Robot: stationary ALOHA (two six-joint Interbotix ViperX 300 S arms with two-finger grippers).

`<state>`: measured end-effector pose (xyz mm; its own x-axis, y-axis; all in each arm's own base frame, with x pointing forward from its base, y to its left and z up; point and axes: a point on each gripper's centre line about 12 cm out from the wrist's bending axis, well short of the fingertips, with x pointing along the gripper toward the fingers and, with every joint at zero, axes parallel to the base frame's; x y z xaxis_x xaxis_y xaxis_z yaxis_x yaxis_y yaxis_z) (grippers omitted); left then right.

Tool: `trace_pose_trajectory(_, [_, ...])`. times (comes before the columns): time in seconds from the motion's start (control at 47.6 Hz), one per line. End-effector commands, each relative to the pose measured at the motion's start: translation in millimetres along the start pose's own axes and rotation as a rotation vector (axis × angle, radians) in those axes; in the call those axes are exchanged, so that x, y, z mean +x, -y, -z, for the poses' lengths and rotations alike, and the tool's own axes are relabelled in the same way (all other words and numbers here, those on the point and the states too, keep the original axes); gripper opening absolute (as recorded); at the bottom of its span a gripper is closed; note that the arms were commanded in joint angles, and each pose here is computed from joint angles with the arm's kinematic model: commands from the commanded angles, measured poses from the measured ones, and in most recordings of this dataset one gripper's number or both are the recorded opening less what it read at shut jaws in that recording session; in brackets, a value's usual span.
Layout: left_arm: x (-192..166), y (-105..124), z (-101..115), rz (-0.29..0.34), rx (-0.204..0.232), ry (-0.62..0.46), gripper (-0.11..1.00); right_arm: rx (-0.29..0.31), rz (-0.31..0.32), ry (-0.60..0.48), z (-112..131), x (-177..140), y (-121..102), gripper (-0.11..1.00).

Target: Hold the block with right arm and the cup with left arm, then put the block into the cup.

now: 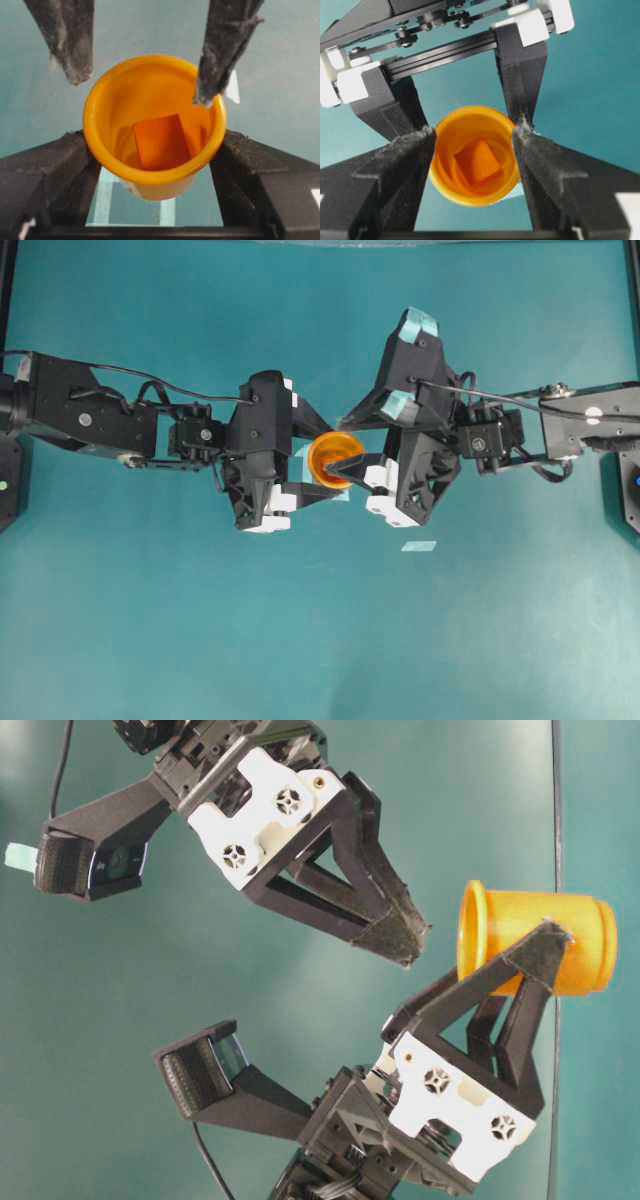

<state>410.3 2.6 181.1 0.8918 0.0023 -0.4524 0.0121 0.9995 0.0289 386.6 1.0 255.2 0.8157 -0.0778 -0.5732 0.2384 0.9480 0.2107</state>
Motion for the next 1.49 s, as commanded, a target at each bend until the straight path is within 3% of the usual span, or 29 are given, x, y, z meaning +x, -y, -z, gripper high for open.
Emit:
trace_pose_trajectory(0.0, [-3.8,-0.3,-11.2,0.0,0.003,0.034,0.65,0.002,-0.015,0.05,-17.6,-7.4,-4.1,0.64])
trace_pose_trajectory(0.714, [-3.8,-0.9,-11.2,-0.002,0.002,0.034,0.65,0.007,-0.007,0.061,-23.1,-8.0,-0.7,0.64])
trace_pose_trajectory(1.156, [-3.8,-0.9,-11.2,-0.002,0.002,0.034,0.65,0.007,0.076,-0.028,-12.7,-8.2,9.5,0.64])
trace_pose_trajectory(1.471, [-3.8,-0.3,-11.2,0.0,0.003,0.034,0.65,0.009,0.064,-0.014,-15.6,-8.4,7.8,0.64])
